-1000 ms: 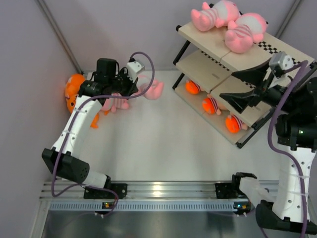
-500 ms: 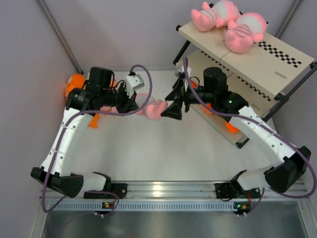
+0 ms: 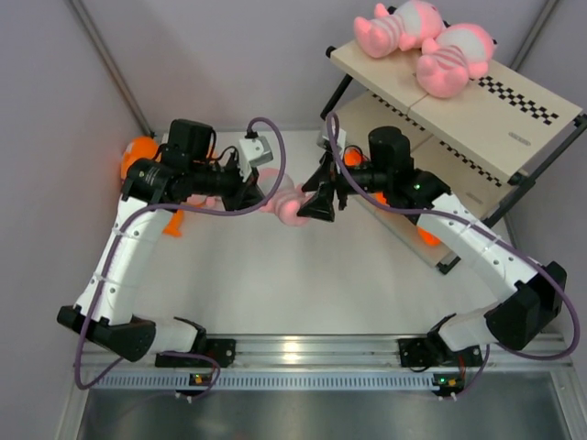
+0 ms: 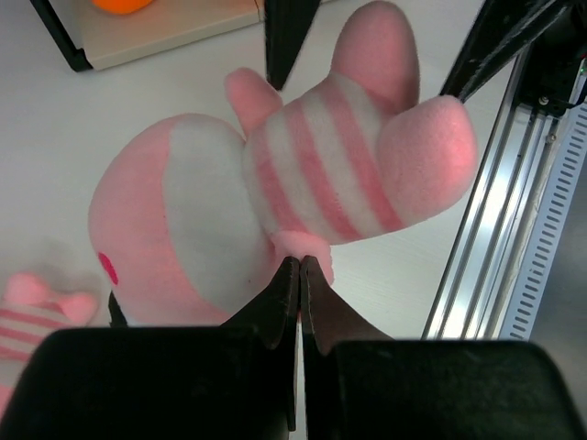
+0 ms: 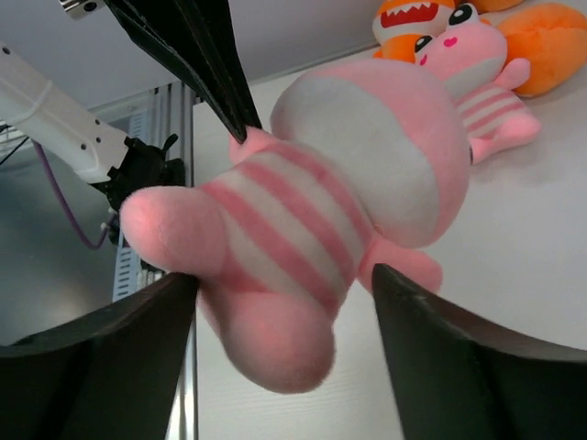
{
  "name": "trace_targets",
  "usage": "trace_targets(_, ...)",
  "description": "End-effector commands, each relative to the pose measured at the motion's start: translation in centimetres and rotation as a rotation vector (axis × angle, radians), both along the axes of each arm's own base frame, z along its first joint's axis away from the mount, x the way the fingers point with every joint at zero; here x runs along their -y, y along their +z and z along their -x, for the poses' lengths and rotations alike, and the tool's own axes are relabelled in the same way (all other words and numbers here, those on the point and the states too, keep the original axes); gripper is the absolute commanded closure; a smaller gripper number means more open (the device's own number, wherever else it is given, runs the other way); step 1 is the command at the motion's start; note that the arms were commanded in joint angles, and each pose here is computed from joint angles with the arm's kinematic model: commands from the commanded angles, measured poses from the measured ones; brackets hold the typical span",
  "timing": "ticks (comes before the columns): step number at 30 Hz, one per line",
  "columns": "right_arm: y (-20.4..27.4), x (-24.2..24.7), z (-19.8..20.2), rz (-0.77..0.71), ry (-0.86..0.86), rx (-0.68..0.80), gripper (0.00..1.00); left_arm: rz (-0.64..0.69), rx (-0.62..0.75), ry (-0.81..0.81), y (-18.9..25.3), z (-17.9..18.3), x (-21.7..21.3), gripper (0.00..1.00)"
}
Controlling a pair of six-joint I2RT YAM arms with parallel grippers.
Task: Place and organize the stuffed toys onto the shelf
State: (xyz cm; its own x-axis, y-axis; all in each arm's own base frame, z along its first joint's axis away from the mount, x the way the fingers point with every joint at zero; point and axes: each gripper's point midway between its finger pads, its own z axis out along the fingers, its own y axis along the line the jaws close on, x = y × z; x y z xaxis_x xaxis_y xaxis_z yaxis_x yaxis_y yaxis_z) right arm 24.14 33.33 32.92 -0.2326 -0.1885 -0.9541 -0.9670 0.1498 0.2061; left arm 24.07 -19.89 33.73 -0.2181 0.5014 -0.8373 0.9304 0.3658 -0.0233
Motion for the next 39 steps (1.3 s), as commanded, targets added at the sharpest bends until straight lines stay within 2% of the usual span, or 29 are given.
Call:
trace_targets(1, 0.5, -1.7, 1.3, -0.028, 0.095, 0.035, 0.30, 0.074, 0.034, -0.064, 2.8, 0.6, 1.3, 1.00)
trace_targets(2, 0.2, -1.9, 1.5, -0.015, 0.094, 0.024, 0.49, 0.081, 0.029, -0.065, 3.0, 0.5, 1.5, 1.00)
trace_targets(4, 0.6, -2.8, 2.9, -0.029, 0.136, 0.028, 0.60, 0.113, 0.033, -0.073, 4.2, 0.9, 1.8, 1.00)
trace_targets(7, 1.8, -3.3, 4.6, -0.051, 0.164, 0.057, 0.86, 0.130, 0.045, -0.074, 5.1, 1.0, 1.9, 1.00)
trace_targets(8, 2.2, -3.3, 4.8, -0.051, 0.155, 0.064, 1.00, 0.128, 0.042, -0.065, 5.1, 0.8, 1.9, 1.00)
trace_targets(13, 5.5, -1.2, 4.1, -0.062, -0.004, 0.138, 1.00, 0.124, 0.027, 0.023, 5.9, -0.4, 1.6, 0.99)
trace_targets(14, 6.3, -0.9, 3.9, -0.064, -0.028, 0.153, 1.00, 0.128, 0.035, 0.040, 6.3, -0.5, 1.5, 0.76)
trace_targets(16, 8.2, 0.0, 3.0, -0.043, -0.105, 0.181, 1.00, 0.156, 0.058, 0.064, 8.0, -0.3, 1.3, 0.54)
trace_targets(17, 8.8, 0.3, 2.6, -0.030, -0.131, 0.186, 1.00, 0.158, 0.079, 0.090, 8.7, -0.3, 0.9, 0.37)
trace_targets(18, 11.0, 0.9, 1.8, -0.040, -0.191, 0.226, 1.00, 0.181, 0.097, 0.123, 10.1, -0.1, 0.6, 0.31)
trace_targets(20, 10.1, 1.2, 1.1, 0.028, -0.222, 0.204, 1.00, 0.171, 0.158, 0.260, 11.7, -1.2, -1.1, 0.10)
trace_targets(23, 12.4, 1.9, 0.5, 0.039, -0.250, 0.252, 1.00, 0.154, 0.291, 0.450, 14.5, -1.1, -4.9, 0.02)
trace_targets(28, 17.2, 2.8, -0.4, 0.041, -0.295, 0.361, 1.00, 0.067, 0.449, 0.663, 16.3, -0.9, -10.2, 0.02)
trace_targets(29, 20.2, 4.0, 0.4, 0.003, -0.307, 0.417, 1.00, 0.051, 0.470, 0.699, 16.5, -0.8, -11.1, 0.02)
trace_targets(30, 20.6, 3.9, -0.1, 0.020, -0.305, 0.466, 1.00, 0.027, 0.494, 0.732, 16.7, -0.9, -11.9, 0.02)
trace_targets(32, 22.8, 4.3, 1.0, -0.024, -0.265, 0.567, 1.00, 0.014, 0.512, 0.749, 16.9, -0.8, -12.5, 0.02)
trace_targets(33, 24.3, 5.4, 1.8, -0.054, -0.275, 0.635, 1.00, 0.007, 0.512, 0.749, 16.8, -0.8, -12.5, 0.02)
trace_targets(35, 25.2, 6.4, 1.6, -0.074, -0.330, 0.678, 1.00, 0.006, 0.499, 0.726, 16.3, -0.8, -12.1, 0.02)
trace_targets(37, 27.6, 9.2, 1.0, -0.082, -0.470, 0.763, 1.00, 0.000, 0.473, 0.704, 15.4, -0.9, -11.6, 0.02)
trace_targets(39, 29.0, 13.1, -0.5, -0.026, -0.676, 0.827, 1.00, -0.026, 0.428, 0.686, 13.6, -1.4, -11.1, 0.02)
